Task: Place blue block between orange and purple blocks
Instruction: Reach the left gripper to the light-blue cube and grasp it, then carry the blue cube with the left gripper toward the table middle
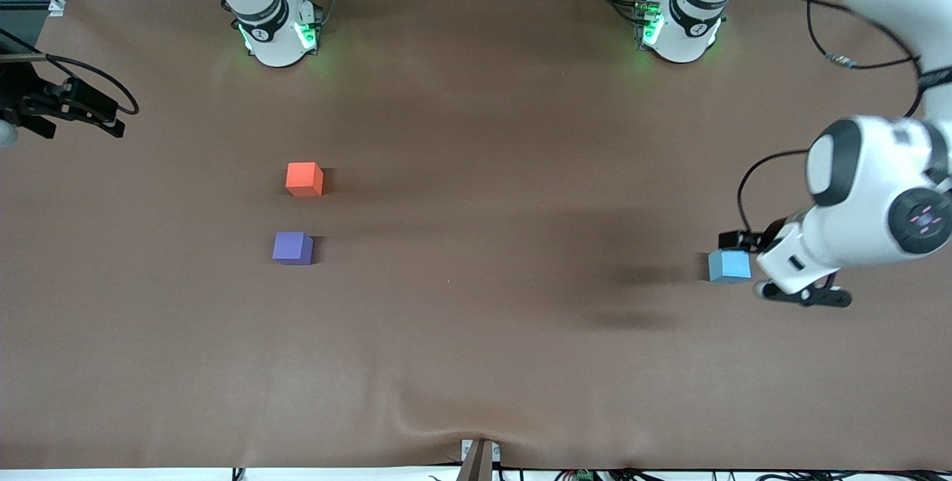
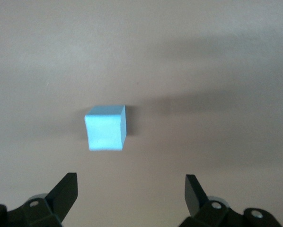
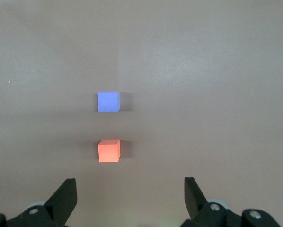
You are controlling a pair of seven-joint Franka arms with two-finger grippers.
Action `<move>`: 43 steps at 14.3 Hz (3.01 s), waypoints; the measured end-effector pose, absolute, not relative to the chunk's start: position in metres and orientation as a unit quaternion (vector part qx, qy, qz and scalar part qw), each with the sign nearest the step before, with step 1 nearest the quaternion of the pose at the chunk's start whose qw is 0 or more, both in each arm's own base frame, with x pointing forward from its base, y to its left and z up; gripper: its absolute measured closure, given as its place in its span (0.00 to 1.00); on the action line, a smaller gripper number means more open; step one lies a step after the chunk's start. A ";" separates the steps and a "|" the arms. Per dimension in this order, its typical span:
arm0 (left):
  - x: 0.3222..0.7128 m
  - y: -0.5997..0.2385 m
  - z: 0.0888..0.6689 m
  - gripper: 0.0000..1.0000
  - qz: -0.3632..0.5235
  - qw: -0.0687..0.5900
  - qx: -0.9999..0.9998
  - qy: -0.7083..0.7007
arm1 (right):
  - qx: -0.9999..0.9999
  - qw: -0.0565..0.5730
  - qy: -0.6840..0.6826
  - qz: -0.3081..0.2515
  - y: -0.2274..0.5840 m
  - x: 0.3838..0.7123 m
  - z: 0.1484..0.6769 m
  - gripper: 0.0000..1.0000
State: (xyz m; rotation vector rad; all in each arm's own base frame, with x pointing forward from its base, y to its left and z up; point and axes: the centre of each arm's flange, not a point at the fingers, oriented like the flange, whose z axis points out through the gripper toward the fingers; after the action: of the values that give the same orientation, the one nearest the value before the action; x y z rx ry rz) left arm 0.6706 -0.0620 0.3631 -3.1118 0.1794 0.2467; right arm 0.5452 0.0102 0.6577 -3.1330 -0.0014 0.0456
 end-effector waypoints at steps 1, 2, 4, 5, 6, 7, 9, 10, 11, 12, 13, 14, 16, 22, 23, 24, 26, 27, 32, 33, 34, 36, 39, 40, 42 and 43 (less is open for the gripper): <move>0.674 -0.061 0.344 0.00 0.078 0.007 -0.995 0.056 | -1.000 0.004 0.000 0.014 0.010 0.545 0.658 0.00; 0.675 -0.056 0.326 0.00 0.080 0.007 -0.995 0.053 | -1.000 0.004 0.000 0.014 0.010 0.545 0.658 0.00; 0.677 -0.041 0.300 0.00 0.083 0.005 -0.996 0.042 | -1.000 0.004 0.000 0.015 0.010 0.545 0.658 0.00; 0.676 -0.032 0.289 0.00 0.082 0.005 -0.996 0.035 | -1.000 0.004 0.000 0.014 0.009 0.545 0.658 0.00; 0.673 -0.024 0.278 0.00 0.082 0.004 -0.996 0.028 | -1.000 0.004 0.001 0.014 0.009 0.545 0.658 0.00; 0.668 -0.015 0.266 0.00 0.084 0.003 -0.996 0.022 | -1.000 0.004 0.001 0.014 0.008 0.546 0.657 0.00; 0.658 -0.003 0.246 0.00 0.088 0.002 -0.996 0.012 | -1.000 0.004 0.001 0.015 0.008 0.546 0.656 0.00; 0.653 0.000 0.237 0.00 0.089 0.002 -0.996 0.010 | -1.000 0.004 0.002 0.015 0.008 0.546 0.656 0.00; 0.648 0.001 0.230 0.00 0.093 0.002 -0.996 0.008 | -1.000 0.004 0.002 0.016 0.008 0.547 0.656 0.00; 0.644 0.001 0.223 0.00 0.097 0.001 -0.995 0.008 | -1.000 0.004 0.002 0.016 0.008 0.547 0.656 0.00; 0.642 0.001 0.217 0.00 0.101 0.001 -0.995 0.007 | -1.000 0.004 0.002 0.016 0.008 0.547 0.655 0.00; 0.641 0.001 0.211 0.00 0.102 0.001 -0.995 0.007 | -1.000 0.004 0.002 0.016 0.008 0.547 0.655 0.00; 0.641 0.003 0.201 0.00 0.099 0.000 -0.995 0.004 | -1.000 0.004 0.002 0.016 0.007 0.547 0.655 0.00; 0.644 0.009 0.192 0.19 0.086 -0.001 -0.996 0.003 | -1.000 0.005 0.005 0.017 0.001 0.547 0.655 0.00; 0.646 0.008 0.194 0.29 0.082 -0.001 -0.997 0.005 | -1.000 0.005 0.005 0.017 0.001 0.547 0.655 0.00; 0.648 0.007 0.197 0.40 0.078 -0.001 -0.997 0.009 | -1.000 0.005 0.005 0.017 0.001 0.547 0.655 0.00; 0.654 0.003 0.203 0.43 0.070 0.000 -0.997 0.017 | -1.000 0.005 0.004 0.015 0.001 0.547 0.655 0.00; 0.657 -0.001 0.209 0.43 0.064 0.000 -0.998 0.020 | -1.000 0.005 0.003 0.014 0.001 0.548 0.655 0.00; 0.668 -0.058 0.267 0.45 0.016 -0.008 -0.998 0.059 | -1.000 0.005 0.002 0.014 0.002 0.550 0.652 0.00; 0.667 -0.082 0.283 0.46 0.006 -0.013 -0.998 0.065 | -1.000 0.005 0.002 0.013 0.002 0.551 0.652 0.00; 0.663 -0.111 0.295 0.46 0.000 -0.017 -0.998 0.065 | -1.000 0.005 0.002 0.013 0.002 0.552 0.651 0.00; 0.645 -0.180 0.310 0.46 0.005 -0.021 -0.998 0.064 | -1.000 0.005 0.002 0.012 0.002 0.553 0.651 0.00; 0.605 -0.285 0.314 0.46 0.016 -0.018 -0.998 0.060 | -1.000 0.005 0.001 0.009 0.003 0.554 0.651 0.00; 0.591 -0.314 0.316 0.46 0.019 -0.016 -0.998 0.058 | -1.000 0.005 0.001 0.008 0.003 0.554 0.651 0.00; 0.561 -0.368 0.321 0.46 0.026 -0.011 -0.998 0.052 | -1.000 0.005 0.001 0.008 0.003 0.554 0.651 0.00; 0.547 -0.392 0.323 0.46 0.027 -0.010 -0.998 0.049 | -1.000 0.005 0.001 0.008 0.003 0.554 0.651 0.00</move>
State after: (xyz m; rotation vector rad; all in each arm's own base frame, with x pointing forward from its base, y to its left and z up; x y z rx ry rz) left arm 0.5466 -0.3920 0.3234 -3.1563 0.1540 0.0851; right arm 0.5537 0.0029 0.6511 -3.1307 0.0033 0.0253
